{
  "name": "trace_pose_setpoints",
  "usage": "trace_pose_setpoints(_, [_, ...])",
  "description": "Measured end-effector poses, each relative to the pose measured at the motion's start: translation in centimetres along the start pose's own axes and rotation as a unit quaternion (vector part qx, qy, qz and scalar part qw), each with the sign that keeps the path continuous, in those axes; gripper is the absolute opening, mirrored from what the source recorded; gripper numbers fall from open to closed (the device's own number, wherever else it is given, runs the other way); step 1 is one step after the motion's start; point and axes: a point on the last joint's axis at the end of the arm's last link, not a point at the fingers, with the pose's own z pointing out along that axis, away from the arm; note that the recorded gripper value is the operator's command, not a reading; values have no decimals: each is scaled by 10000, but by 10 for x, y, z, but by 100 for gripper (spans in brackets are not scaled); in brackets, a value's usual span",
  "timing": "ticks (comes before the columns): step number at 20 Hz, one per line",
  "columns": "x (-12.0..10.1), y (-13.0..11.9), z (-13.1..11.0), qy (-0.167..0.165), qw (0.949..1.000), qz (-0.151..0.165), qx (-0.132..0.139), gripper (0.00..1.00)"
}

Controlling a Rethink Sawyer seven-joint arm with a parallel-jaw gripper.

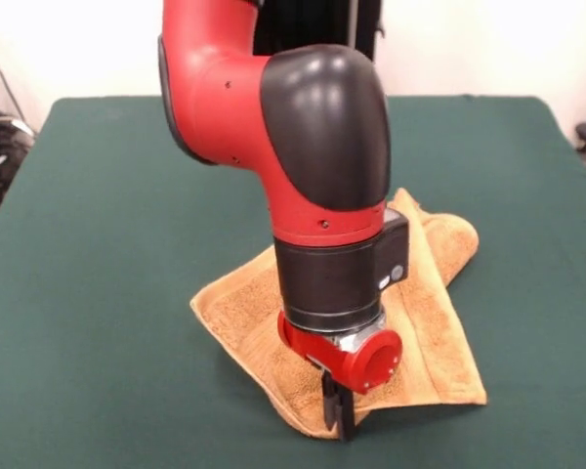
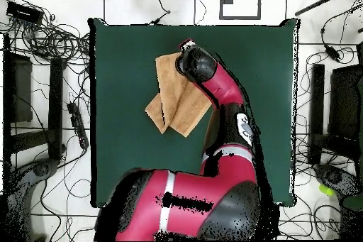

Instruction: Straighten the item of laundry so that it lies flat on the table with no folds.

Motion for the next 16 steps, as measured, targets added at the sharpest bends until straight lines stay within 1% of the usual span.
trace_pose_setpoints(4, [-6,0,3,49,9992,327,-231,0])
trace_pose_setpoints(8, [-12,-1,5,149,9967,660,-448,0])
trace_pose_setpoints(12, [-13,-1,6,205,9955,769,-517,0])
trace_pose_setpoints(16, [-14,-1,6,228,9950,806,-541,0])
